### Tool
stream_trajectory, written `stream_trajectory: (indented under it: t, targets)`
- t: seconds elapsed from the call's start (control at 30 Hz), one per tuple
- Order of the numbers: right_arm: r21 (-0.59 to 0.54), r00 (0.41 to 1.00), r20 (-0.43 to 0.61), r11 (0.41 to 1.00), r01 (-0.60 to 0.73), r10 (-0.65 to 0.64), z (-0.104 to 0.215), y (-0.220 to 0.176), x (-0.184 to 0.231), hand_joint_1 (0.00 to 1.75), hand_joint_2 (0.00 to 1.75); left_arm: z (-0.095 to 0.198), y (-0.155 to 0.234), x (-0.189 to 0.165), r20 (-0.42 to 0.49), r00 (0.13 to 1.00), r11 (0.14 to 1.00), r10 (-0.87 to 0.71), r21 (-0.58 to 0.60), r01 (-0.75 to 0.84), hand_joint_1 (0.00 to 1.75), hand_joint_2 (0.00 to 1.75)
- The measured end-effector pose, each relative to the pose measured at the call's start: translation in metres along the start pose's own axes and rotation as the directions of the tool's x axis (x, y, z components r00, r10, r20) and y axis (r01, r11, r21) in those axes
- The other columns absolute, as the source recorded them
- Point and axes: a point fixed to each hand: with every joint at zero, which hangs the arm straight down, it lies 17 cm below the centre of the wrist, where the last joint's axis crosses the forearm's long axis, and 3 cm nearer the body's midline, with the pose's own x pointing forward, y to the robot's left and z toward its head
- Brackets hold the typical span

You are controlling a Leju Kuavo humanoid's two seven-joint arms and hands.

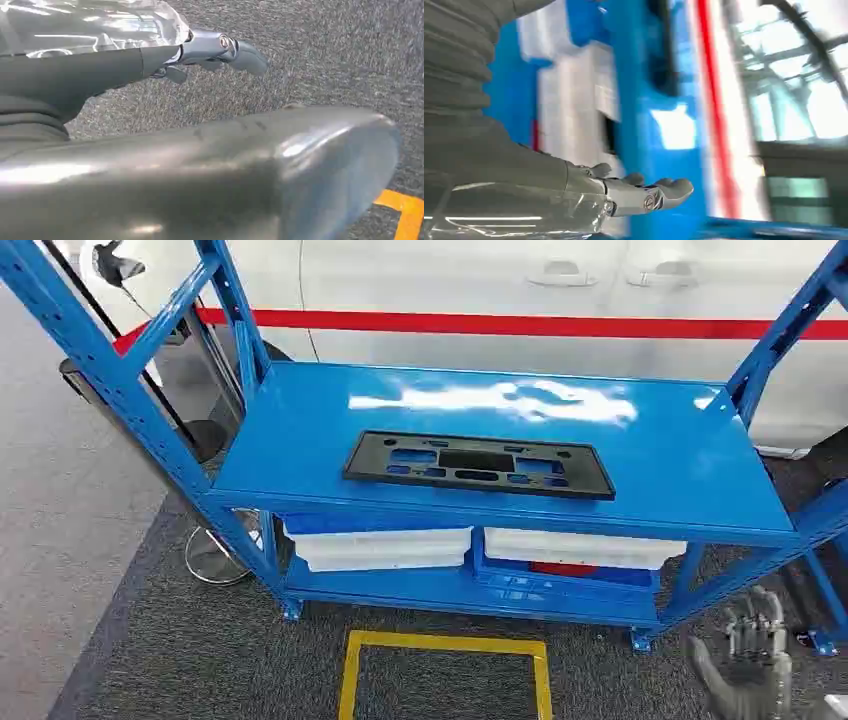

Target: Take the parts from the cabinet and place them on the table.

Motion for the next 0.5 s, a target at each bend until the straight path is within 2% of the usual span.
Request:
stream_trajectory:
  t: [0.27,0.5]
  targets:
    - [0.076,0.956,0.274,0.988,-0.133,0.108,-0.011,0.016,0.101,0.00,1.75,-0.002,-0.001,0.003,0.006,1.000,1.000,-0.026,-0.009,0.026,0.00,0.00]
    - [0.100,0.900,0.366,0.951,-0.291,0.237,-0.011,0.040,0.128,0.00,1.75,-0.002,-0.002,0.005,0.008,0.999,0.999,-0.041,-0.014,0.041,0.00,0.00]
